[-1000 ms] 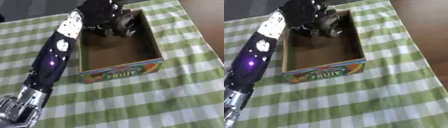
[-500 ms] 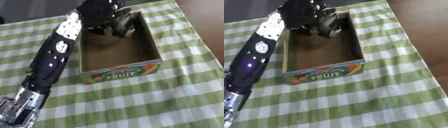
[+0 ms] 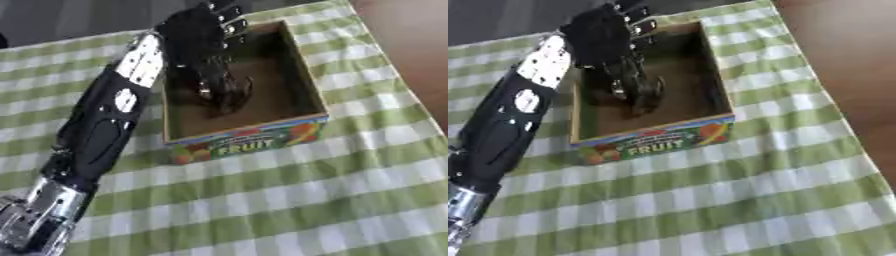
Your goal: Pick up objects on the table and place them in the box.
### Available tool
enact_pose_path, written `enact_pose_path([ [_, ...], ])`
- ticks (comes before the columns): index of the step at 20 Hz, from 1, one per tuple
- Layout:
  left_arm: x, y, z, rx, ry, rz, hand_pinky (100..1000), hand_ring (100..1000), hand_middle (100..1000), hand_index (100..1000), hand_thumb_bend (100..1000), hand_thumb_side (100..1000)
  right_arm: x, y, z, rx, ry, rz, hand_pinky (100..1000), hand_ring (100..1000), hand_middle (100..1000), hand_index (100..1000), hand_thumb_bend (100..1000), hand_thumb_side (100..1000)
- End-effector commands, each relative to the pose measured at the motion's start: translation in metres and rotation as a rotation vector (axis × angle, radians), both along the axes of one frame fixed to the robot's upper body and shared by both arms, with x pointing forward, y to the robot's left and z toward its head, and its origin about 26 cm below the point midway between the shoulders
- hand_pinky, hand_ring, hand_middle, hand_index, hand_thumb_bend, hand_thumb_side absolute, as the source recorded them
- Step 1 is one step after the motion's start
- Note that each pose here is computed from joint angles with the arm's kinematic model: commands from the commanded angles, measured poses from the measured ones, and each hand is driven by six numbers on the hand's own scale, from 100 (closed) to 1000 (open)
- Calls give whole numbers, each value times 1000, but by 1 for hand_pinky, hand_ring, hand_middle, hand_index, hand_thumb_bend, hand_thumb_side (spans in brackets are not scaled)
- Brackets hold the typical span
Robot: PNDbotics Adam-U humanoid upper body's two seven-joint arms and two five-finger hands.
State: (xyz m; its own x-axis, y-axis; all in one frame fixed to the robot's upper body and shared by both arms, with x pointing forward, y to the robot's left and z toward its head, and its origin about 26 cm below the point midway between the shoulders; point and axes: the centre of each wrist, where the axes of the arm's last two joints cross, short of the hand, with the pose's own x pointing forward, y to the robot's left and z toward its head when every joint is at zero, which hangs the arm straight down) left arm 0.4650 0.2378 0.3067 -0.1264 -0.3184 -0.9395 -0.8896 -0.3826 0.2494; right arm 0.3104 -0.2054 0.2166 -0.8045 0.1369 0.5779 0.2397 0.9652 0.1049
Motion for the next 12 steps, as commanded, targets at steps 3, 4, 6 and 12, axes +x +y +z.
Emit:
enact_pose_path([
  [3,-4,5,12,19,6,-120,917,834,607,879,1000,842,-3,1,5,0,-22,13,907,846,640,809,100,728],
  [4,-4,5,12,15,4,-123,915,833,606,877,1000,841,-3,1,5,0,-21,14,907,846,640,809,100,728],
  [6,-4,5,12,9,-2,-129,915,833,605,873,1000,838,-3,1,5,-1,-21,16,907,846,641,810,100,732],
  [12,-8,9,15,-59,-10,-166,877,816,598,852,932,784,-3,-1,4,-1,-18,11,906,846,641,810,100,732],
])
